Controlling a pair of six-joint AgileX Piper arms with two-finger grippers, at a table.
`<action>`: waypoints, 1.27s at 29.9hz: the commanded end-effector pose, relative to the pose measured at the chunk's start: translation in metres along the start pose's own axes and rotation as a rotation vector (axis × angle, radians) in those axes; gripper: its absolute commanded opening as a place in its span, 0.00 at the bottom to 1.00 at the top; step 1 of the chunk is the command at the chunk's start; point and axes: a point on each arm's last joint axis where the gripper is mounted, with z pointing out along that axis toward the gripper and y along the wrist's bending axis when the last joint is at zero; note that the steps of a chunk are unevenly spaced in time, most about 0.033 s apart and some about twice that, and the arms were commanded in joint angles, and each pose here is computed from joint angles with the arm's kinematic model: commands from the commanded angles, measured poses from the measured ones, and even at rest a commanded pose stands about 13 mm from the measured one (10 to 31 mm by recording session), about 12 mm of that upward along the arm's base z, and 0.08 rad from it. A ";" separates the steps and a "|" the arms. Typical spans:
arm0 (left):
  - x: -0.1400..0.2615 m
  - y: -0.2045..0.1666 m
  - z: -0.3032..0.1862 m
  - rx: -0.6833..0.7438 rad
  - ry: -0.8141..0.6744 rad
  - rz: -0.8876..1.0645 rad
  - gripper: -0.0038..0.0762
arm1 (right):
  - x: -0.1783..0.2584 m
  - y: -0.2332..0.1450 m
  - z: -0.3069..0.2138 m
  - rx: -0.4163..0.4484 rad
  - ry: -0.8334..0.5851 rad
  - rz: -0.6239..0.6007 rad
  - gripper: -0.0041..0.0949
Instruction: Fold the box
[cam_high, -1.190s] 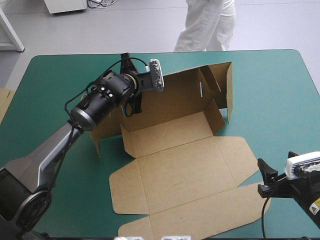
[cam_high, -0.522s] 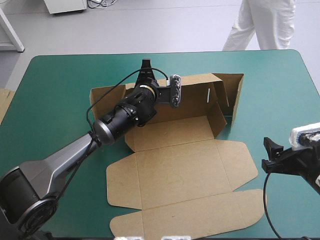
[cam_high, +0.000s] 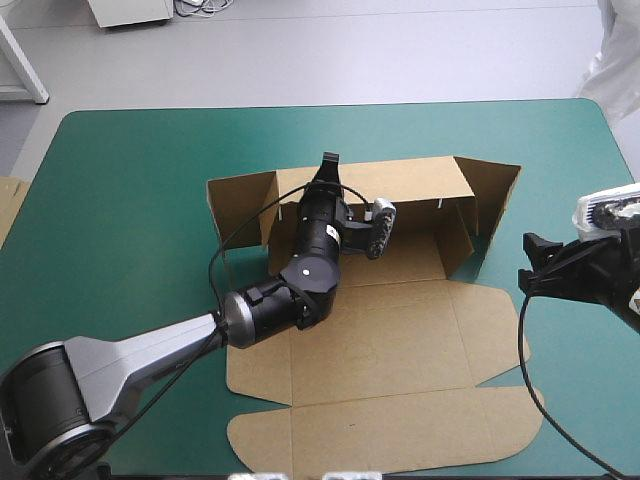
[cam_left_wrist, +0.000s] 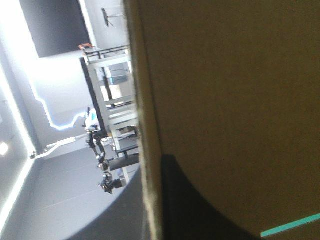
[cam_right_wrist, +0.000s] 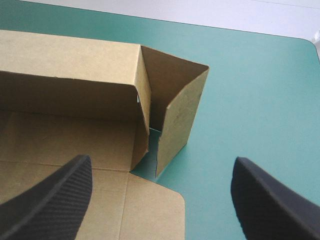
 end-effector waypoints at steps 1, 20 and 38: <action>0.006 0.014 -0.019 -0.128 -0.007 -0.010 0.04 | -0.013 -0.001 -0.007 0.012 -0.074 -0.009 0.77; 0.017 -0.032 -0.028 -0.110 -0.024 -0.004 0.04 | -0.060 -0.014 0.022 0.209 0.004 -0.050 0.03; 0.018 -0.031 -0.028 -0.114 -0.015 -0.051 0.04 | -0.090 -0.105 0.149 -0.090 0.193 0.291 0.02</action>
